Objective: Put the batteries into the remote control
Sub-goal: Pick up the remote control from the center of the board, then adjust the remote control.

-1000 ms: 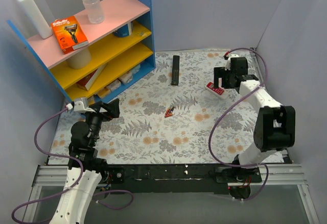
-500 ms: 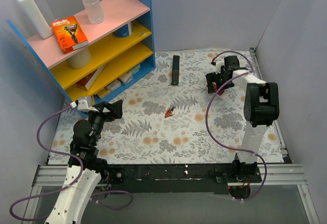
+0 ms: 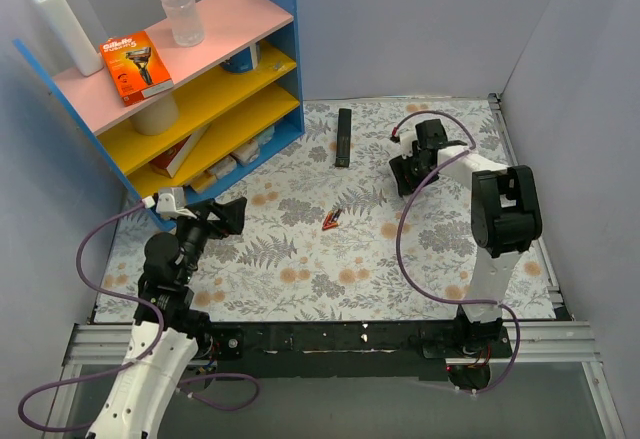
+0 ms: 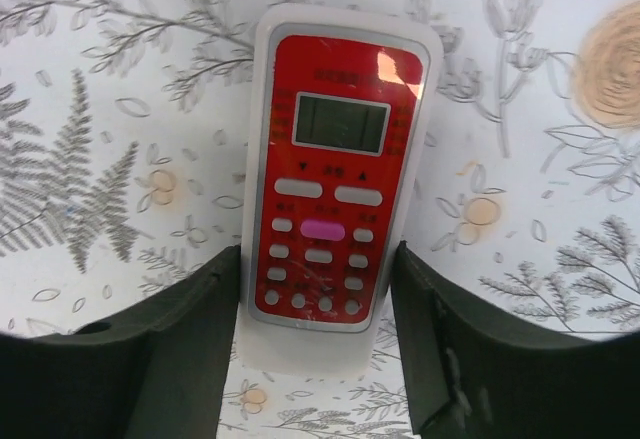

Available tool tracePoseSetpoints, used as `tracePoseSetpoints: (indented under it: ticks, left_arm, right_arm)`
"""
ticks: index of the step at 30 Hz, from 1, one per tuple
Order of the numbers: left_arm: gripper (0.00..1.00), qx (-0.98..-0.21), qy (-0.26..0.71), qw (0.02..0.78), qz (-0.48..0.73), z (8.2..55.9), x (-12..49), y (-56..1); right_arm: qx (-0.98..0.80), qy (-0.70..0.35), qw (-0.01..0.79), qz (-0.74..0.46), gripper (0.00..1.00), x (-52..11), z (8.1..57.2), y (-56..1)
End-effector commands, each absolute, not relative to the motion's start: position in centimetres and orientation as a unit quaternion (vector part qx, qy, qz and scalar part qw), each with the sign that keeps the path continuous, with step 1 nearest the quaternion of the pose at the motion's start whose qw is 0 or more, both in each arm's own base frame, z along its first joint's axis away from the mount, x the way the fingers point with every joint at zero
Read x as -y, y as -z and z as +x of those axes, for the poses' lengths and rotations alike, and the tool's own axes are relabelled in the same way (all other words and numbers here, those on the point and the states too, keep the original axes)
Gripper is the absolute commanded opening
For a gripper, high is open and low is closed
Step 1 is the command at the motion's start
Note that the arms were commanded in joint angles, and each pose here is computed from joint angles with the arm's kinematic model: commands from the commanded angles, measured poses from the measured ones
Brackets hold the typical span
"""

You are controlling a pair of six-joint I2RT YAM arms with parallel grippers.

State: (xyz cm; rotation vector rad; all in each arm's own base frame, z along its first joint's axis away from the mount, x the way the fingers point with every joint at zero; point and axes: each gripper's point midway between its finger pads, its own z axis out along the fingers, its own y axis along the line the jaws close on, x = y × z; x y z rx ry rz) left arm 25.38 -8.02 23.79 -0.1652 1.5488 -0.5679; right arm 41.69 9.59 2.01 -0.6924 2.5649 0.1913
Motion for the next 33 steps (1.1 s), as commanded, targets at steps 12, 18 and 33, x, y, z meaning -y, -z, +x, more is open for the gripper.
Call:
tracePoseSetpoints:
  ticks: [12,18,33]
  left_arm:
    - [0.98,-0.702,0.423,0.573,0.028,25.8,15.9,-23.7]
    - [0.98,-0.709,0.458,0.533,0.057,26.4,19.1,-23.8]
    - [0.98,-0.635,0.576,0.508,0.084,26.3,24.5,-27.3]
  right_arm:
    - [-0.894,-0.294,0.257,-0.217,0.20,-22.2,33.5,-8.9]
    - [-0.812,-0.434,0.288,-0.262,0.20,-26.8,29.1,-15.2]
    - [-0.653,-0.596,0.334,-0.326,0.20,-31.1,20.7,-24.4]
